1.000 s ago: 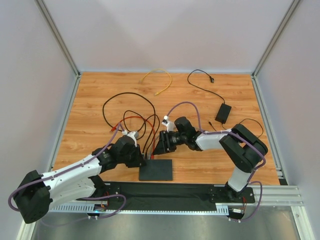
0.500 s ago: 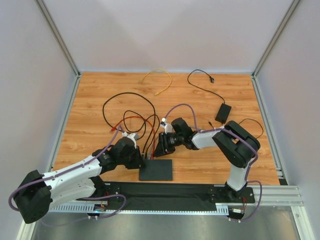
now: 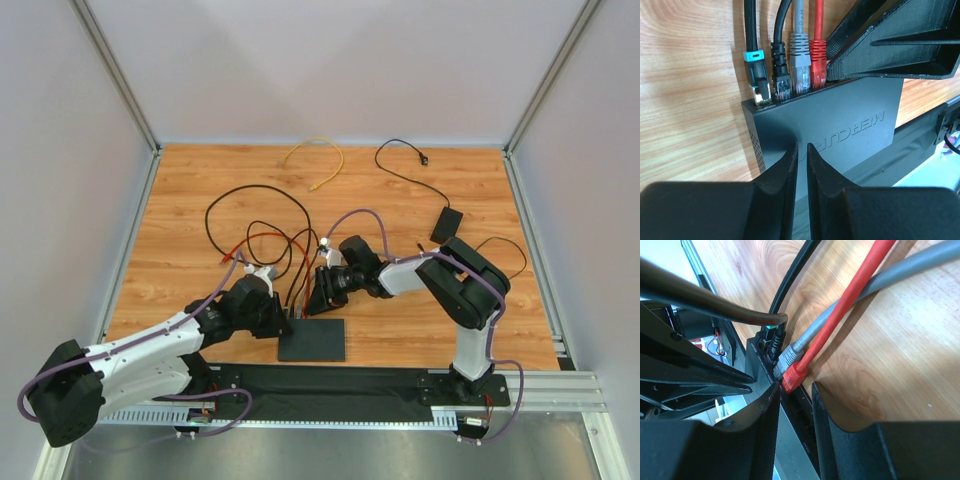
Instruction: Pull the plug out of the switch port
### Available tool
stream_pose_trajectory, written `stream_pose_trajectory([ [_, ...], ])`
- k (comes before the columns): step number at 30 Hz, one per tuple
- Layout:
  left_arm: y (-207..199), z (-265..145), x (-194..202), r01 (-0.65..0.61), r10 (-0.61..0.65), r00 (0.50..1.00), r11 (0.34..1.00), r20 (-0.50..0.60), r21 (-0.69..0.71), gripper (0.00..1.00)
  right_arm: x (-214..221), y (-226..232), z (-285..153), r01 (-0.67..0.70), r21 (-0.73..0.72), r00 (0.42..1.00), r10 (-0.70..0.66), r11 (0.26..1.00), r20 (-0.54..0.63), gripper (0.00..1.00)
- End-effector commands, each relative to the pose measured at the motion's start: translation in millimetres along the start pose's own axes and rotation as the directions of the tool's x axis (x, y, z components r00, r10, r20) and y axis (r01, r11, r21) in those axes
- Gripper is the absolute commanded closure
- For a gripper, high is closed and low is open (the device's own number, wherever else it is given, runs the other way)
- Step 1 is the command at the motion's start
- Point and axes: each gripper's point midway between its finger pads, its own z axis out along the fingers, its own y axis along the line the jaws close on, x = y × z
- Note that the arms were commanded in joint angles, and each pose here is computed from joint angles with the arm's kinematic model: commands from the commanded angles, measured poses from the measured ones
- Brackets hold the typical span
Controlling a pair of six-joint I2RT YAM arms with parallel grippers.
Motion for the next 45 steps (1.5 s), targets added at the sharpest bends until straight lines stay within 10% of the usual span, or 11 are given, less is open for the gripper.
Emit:
stream_pose_trajectory([
  [1, -5.5, 1.4, -2.3, 0.012, -0.013, 1.000, 0.999, 0.008, 0.031, 0.81, -6.6, 8.3, 3.4, 0.004, -0.024, 1.000, -0.004, 1.000, -0.007, 0.66],
  [30, -7.5, 1.3, -2.2, 0.014, -0.014, 1.000, 0.999, 0.008, 0.044, 0.81, 3.9, 2.5, 13.7, -0.026, -0.025, 0.997, 0.024, 0.999, -0.071, 0.71],
  [45, -2.5, 2.6, 2.6, 0.020, -0.019, 1.000, 0.999, -0.010, 0.025, 0.81, -2.3, -5.7, 16.3, -0.044, 0.021, 0.999, 0.045, 0.999, -0.031, 1.00],
])
